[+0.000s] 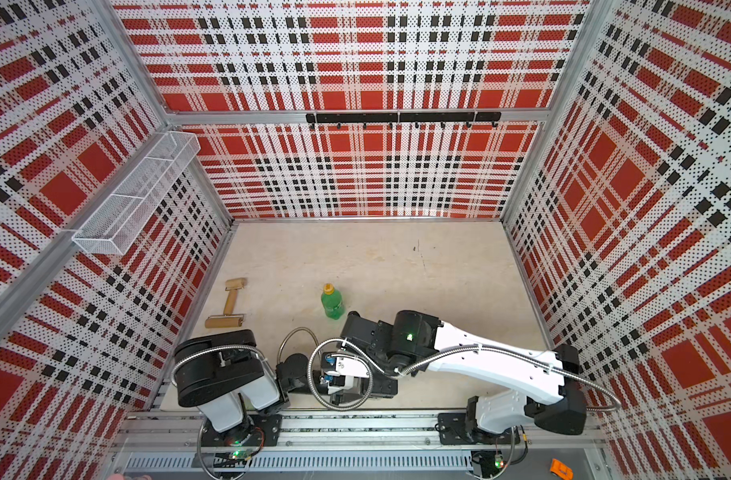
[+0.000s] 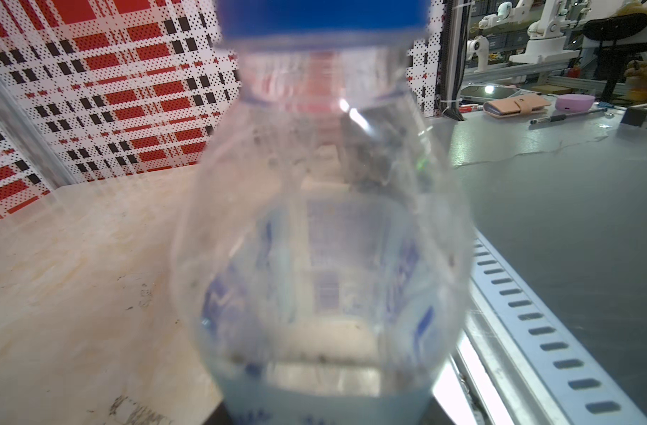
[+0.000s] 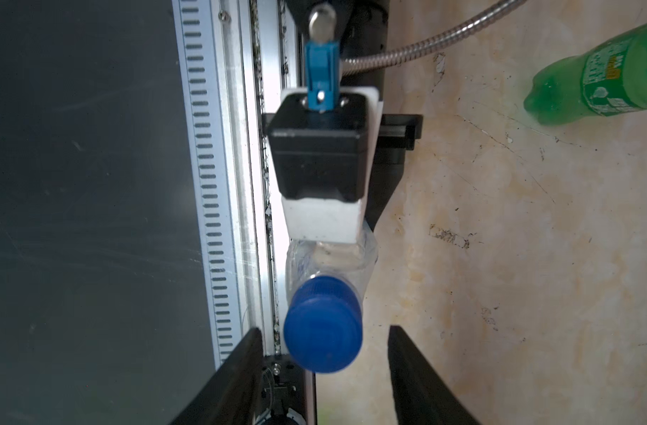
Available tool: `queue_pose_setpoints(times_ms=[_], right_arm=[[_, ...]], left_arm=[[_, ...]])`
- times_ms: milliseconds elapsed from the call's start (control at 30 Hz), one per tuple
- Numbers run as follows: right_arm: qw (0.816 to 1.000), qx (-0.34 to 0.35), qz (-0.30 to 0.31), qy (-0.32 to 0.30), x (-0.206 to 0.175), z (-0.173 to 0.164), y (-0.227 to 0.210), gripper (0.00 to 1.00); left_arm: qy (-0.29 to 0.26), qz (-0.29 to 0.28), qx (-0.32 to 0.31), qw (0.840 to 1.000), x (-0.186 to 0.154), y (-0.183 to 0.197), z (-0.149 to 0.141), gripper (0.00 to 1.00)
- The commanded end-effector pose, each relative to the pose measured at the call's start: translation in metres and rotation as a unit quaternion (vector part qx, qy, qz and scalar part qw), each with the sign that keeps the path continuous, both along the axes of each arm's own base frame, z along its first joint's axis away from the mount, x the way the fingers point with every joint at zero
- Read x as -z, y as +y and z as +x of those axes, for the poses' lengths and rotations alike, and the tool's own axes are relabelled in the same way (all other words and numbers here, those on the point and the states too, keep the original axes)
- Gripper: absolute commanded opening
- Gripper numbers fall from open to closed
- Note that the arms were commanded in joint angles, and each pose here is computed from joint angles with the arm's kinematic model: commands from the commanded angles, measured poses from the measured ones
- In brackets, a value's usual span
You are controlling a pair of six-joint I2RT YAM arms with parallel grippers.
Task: Screw on the bottle caps
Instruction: Screw the bottle cap onto the plastic bottle.
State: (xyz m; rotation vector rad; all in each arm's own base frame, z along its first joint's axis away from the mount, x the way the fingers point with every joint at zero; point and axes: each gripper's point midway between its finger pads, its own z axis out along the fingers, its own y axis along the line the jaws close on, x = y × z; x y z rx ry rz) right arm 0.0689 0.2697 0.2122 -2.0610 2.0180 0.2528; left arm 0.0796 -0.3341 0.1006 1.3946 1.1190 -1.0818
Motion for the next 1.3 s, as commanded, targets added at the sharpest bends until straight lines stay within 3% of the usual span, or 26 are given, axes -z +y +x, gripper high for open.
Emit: queue_pose_setpoints(times_ms=[0, 533, 700, 867, 933, 1033, 1267], right_arm=[[0.998, -0.063, 0.019, -0.018, -0.004, -0.003, 0.001, 0.57], [0.998, -0.059, -0.01, -0.036, 0.016, 0.008, 0.013, 0.37], [0.999, 0.005, 0.026, -0.033, 0.01, 0.014, 0.027, 0.28], [0.991, 0.122, 0.05, -0.023, 0.011, 0.026, 0.036, 0.13], [0.979, 0.194, 0.059, -0.019, 0.014, 0.034, 0.039, 0.13], [0.956, 0.278, 0.095, 0.002, 0.017, 0.04, 0.05, 0.01], [0.895, 0.41, 0.177, 0.021, 0.008, 0.061, 0.071, 0.01]], left_arm=[[-0.002, -0.014, 0.013, 1.0, -0.006, -0.002, -0.003, 0.4], [-0.007, -0.014, 0.006, 1.0, -0.006, -0.003, 0.001, 0.39], [-0.015, -0.015, -0.01, 1.0, -0.006, -0.004, 0.006, 0.39], [-0.03, -0.021, -0.036, 0.999, -0.012, -0.004, 0.014, 0.39], [-0.035, -0.02, -0.049, 0.998, -0.011, -0.005, 0.019, 0.39], [-0.037, -0.021, -0.053, 0.998, -0.012, -0.006, 0.021, 0.39], [-0.039, -0.018, -0.061, 0.997, -0.01, -0.006, 0.024, 0.39]])
